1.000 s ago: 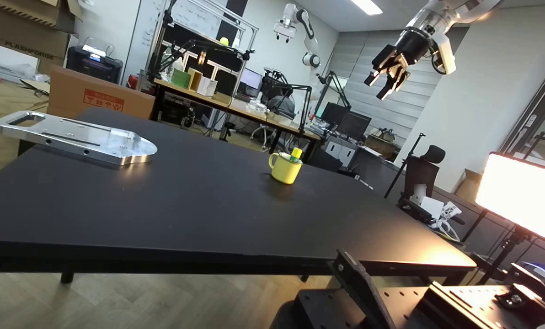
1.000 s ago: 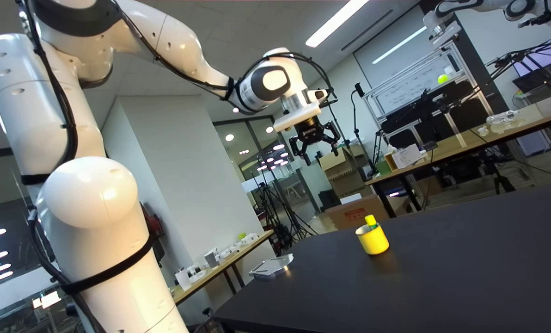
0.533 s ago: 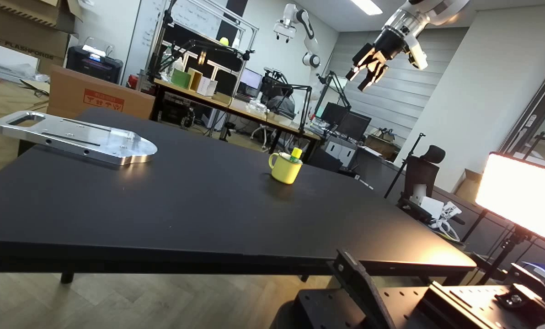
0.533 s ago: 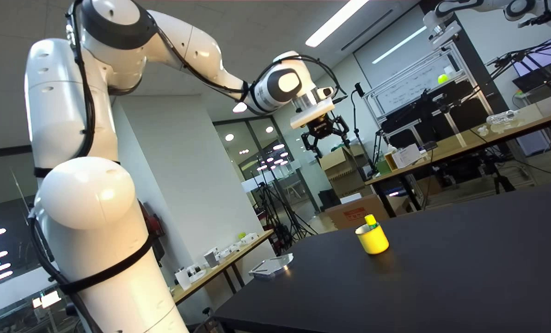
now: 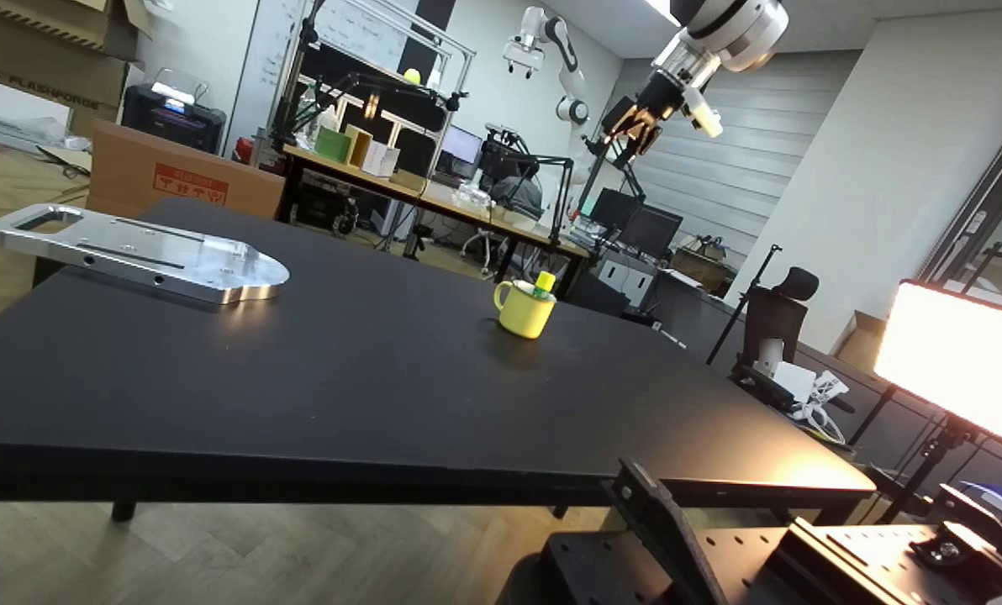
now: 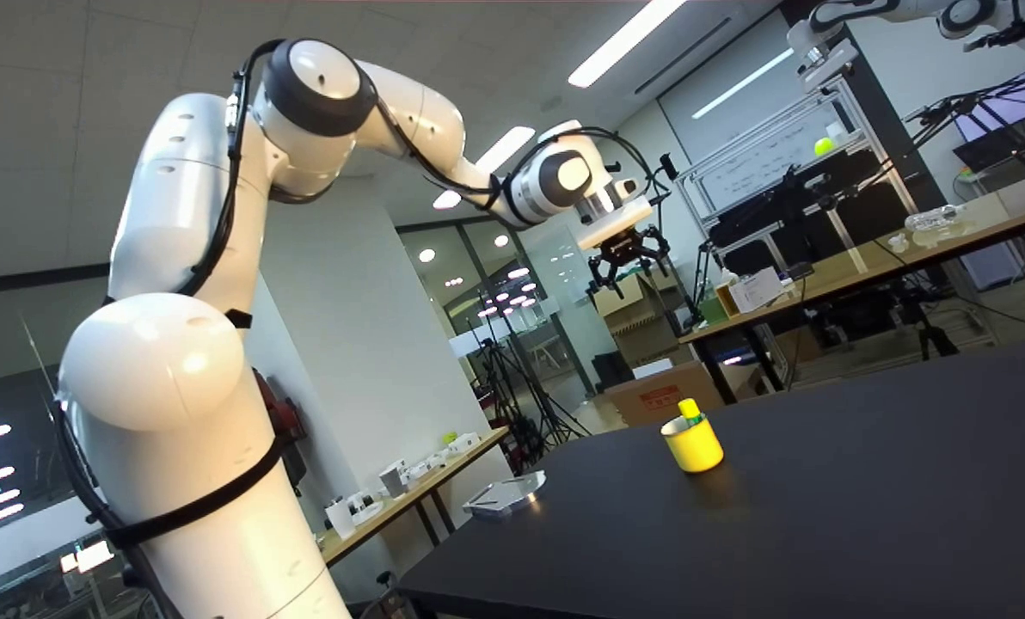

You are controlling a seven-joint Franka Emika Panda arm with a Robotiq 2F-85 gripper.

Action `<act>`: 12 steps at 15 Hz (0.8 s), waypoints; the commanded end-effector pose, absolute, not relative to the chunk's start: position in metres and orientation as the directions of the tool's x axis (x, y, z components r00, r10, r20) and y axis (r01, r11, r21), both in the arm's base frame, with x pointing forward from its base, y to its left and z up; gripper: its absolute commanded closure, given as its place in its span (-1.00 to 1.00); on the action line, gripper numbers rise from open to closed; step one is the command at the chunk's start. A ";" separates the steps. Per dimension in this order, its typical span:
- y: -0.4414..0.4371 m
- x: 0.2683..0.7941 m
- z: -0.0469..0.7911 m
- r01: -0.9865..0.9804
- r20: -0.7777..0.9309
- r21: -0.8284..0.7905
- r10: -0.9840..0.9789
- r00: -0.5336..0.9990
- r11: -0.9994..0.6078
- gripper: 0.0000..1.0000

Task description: Remove the glue stick from the yellow mug

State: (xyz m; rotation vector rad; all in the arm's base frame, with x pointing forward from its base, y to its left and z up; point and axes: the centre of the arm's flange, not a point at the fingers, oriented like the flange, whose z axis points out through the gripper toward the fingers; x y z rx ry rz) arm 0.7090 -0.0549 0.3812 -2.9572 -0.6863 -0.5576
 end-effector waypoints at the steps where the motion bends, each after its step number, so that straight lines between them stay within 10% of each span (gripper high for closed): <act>1: -0.057 0.770 0.363 0.470 0.367 0.005 0.439 0.820 -0.883 -1.00; 12: -0.027 0.783 0.256 0.389 0.207 -0.093 0.364 0.908 -0.917 -1.00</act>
